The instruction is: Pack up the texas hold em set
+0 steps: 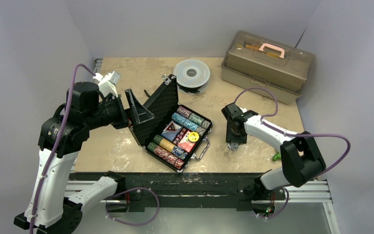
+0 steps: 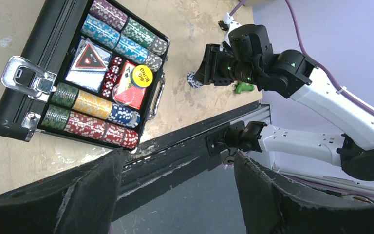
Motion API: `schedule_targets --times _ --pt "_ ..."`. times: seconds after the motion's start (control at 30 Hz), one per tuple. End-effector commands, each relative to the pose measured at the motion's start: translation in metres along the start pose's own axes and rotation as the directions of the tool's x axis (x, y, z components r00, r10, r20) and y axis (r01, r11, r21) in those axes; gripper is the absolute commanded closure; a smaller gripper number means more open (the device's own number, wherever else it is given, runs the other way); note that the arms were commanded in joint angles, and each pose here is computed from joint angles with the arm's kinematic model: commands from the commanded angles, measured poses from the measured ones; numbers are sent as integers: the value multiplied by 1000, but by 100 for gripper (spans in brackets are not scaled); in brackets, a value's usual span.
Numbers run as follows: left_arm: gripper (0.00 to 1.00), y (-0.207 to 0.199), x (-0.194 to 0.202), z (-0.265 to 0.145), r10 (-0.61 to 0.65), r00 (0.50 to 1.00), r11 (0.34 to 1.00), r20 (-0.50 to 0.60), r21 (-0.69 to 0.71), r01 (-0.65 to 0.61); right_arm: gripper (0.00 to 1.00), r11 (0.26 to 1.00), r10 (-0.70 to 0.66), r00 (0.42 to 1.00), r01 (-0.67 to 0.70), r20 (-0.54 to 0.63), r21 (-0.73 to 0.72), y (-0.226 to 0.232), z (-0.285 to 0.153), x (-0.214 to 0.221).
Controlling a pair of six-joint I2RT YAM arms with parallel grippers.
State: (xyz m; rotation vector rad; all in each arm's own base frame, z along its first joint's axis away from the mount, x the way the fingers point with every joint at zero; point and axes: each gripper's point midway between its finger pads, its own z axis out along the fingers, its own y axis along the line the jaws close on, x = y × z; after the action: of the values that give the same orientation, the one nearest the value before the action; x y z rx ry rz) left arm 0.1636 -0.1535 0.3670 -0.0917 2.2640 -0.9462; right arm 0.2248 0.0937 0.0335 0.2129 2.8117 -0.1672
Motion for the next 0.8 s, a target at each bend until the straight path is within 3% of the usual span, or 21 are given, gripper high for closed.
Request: schedule_targets --times 0.0,0.3,0.5,0.77 --pt "20 -9 -5 -1 17 1000 999 18 37 -18 56 1000 15 1000 -15 1 -11 2 2 0" --pt "20 -9 -4 -1 18 1000 999 15 38 -19 42 999 36 999 -35 22 -23 2 -7 -6" --pt "20 -10 -4 -2 18 1000 999 17 40 -19 2 962 224 969 -237 -106 -131 6 -7 1" --pt "20 -8 -1 -4 17 1000 999 16 40 -18 1 926 364 895 -379 -259 -8 6 5 22"
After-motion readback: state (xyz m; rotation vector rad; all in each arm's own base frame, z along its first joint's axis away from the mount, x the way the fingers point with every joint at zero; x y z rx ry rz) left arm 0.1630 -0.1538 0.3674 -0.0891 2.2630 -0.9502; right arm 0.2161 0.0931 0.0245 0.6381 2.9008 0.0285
